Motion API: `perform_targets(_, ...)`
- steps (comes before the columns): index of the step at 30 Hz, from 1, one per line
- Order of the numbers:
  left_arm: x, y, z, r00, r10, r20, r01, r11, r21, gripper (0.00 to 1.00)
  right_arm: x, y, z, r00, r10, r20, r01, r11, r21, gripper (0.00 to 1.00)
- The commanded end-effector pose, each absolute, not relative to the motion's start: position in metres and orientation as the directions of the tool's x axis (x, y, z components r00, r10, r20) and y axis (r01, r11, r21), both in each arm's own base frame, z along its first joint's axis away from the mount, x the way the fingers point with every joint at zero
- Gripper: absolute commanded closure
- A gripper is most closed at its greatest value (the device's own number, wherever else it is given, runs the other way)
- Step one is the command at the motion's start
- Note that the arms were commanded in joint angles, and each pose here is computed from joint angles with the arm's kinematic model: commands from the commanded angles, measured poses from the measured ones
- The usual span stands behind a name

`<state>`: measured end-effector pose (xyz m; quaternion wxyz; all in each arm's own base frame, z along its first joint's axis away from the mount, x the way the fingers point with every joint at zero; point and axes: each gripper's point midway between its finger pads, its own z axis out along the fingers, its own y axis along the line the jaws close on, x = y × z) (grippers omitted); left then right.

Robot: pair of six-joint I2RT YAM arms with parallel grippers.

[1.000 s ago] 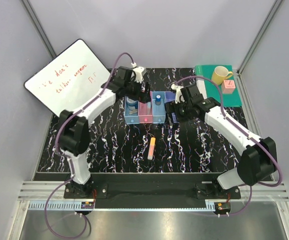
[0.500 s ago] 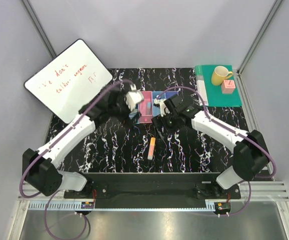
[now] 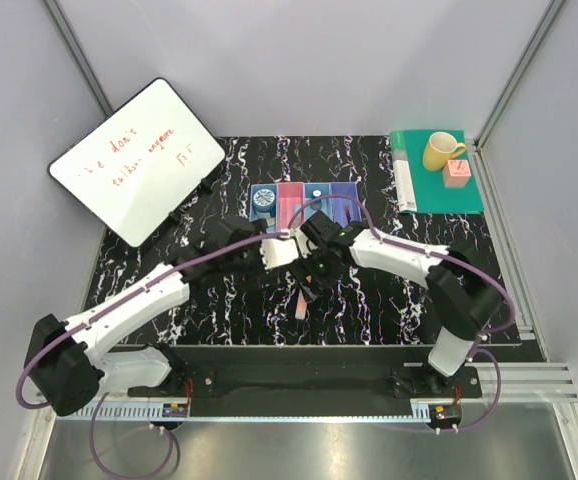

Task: Sort the stationery into containers
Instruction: Pick up the pen from the center of the board.

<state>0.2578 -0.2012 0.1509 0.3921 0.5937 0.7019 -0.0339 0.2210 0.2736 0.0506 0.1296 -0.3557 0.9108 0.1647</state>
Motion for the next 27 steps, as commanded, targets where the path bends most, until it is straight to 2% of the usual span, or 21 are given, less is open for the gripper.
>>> perform_targets(1,0.279,-0.200,0.171,0.099,0.814,-0.572,0.752,0.316,0.579,0.01,0.243,0.295,0.049,-0.683,-0.612,-0.399,-0.710,0.685,0.163,0.15)
perform_targets(13,0.274,-0.194,0.201,0.235,0.796,-0.557,0.681,0.274,0.679,0.01,0.260,0.330,0.039,-0.676,-0.624,-0.392,-0.716,0.682,0.148,0.14)
perform_targets(27,0.281,-0.200,0.221,0.270,0.777,-0.568,0.650,0.288,0.703,0.01,0.242,0.298,0.045,-0.666,-0.638,-0.386,-0.711,0.700,0.069,0.15)
